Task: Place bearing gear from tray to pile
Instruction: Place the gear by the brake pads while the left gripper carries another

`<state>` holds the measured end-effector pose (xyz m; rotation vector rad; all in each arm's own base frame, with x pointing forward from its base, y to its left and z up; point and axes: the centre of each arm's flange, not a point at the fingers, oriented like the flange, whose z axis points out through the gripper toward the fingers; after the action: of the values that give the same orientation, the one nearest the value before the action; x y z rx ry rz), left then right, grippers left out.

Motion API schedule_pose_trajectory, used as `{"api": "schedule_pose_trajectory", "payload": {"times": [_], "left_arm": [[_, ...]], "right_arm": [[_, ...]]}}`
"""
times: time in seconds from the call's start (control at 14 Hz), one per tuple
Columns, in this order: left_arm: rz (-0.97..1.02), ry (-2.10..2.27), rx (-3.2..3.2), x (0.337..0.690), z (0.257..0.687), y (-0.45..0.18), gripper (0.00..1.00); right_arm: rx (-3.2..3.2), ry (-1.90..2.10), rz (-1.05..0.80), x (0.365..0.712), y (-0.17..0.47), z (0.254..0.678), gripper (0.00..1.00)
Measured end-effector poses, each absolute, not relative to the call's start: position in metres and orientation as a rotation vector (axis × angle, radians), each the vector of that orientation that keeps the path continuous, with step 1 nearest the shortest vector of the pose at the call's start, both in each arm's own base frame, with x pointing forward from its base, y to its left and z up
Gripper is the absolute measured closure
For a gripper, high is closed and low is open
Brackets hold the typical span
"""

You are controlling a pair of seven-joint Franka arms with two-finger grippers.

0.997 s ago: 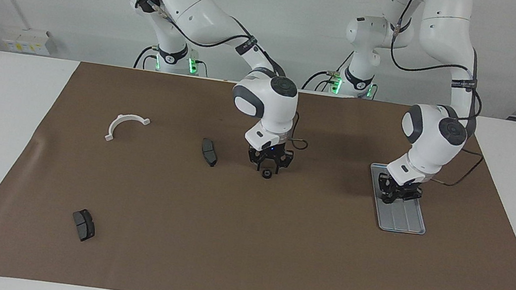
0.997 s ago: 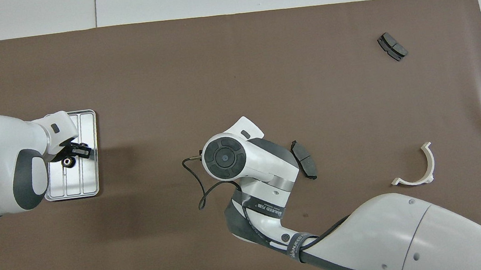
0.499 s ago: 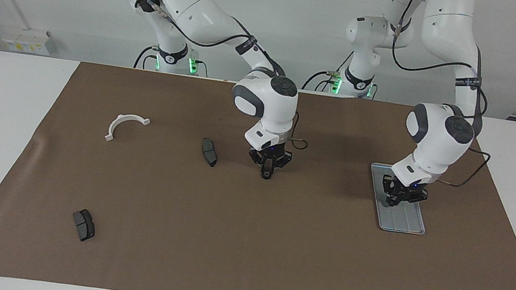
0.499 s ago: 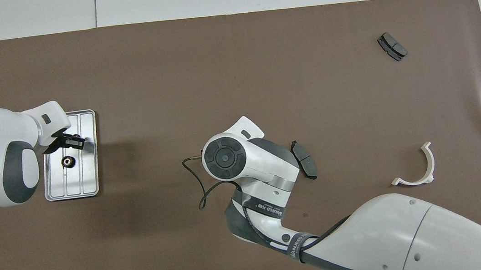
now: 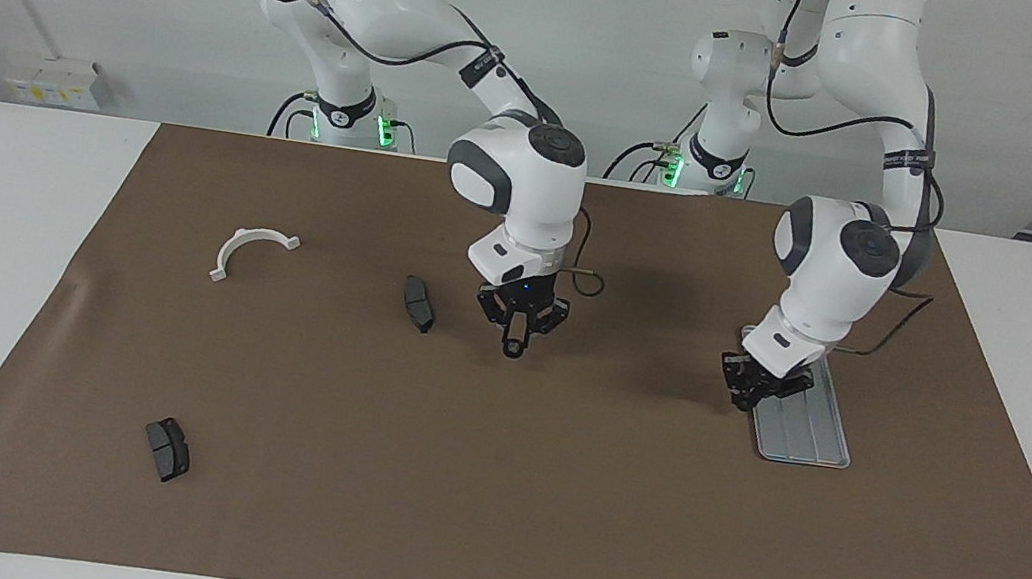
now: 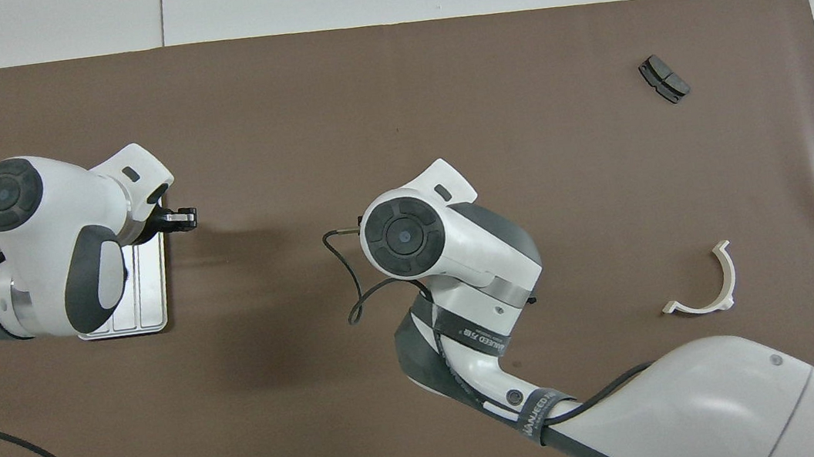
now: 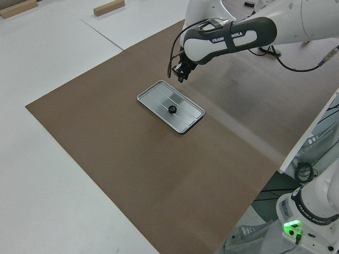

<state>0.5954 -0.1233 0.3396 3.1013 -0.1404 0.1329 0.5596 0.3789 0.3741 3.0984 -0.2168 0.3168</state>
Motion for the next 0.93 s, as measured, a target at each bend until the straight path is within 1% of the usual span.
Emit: {"api": "schedule_pose_trajectory", "payload": {"times": [0.21, 0.36, 0.43, 0.57, 0.78, 0.85, 0.93], "left_arm": [[0.117, 0.059, 3.087, 0.572, 0.34, -0.208, 0.77], [0.108, 0.117, 3.076, 0.55, 0.34, -0.26, 0.77], [0.103, 0.127, 3.072, 0.537, 0.34, -0.287, 0.77], [0.095, 0.119, 3.069, 0.514, 0.34, -0.326, 0.77], [0.087, 0.058, 3.068, 0.488, 0.339, -0.364, 0.77], [0.09, 0.039, 3.066, 0.484, 0.339, -0.37, 0.71], [0.095, 0.028, 3.063, 0.482, 0.339, -0.374, 0.59]], "right_arm": [[3.113, -0.186, 0.229, 0.591, 0.298, 0.421, 0.71], [3.124, -0.123, 0.165, 0.611, 0.228, 0.44, 0.71], [3.123, -0.081, 0.142, 0.62, 0.189, 0.442, 0.71], [3.133, -0.001, 0.089, 0.629, 0.128, 0.426, 0.71], [3.166, 0.088, 0.063, 0.627, 0.045, 0.378, 0.71], [3.159, 0.14, 0.054, 0.623, 0.024, 0.363, 0.71], [3.148, 0.183, 0.045, 0.619, 0.006, 0.353, 0.71]]}}
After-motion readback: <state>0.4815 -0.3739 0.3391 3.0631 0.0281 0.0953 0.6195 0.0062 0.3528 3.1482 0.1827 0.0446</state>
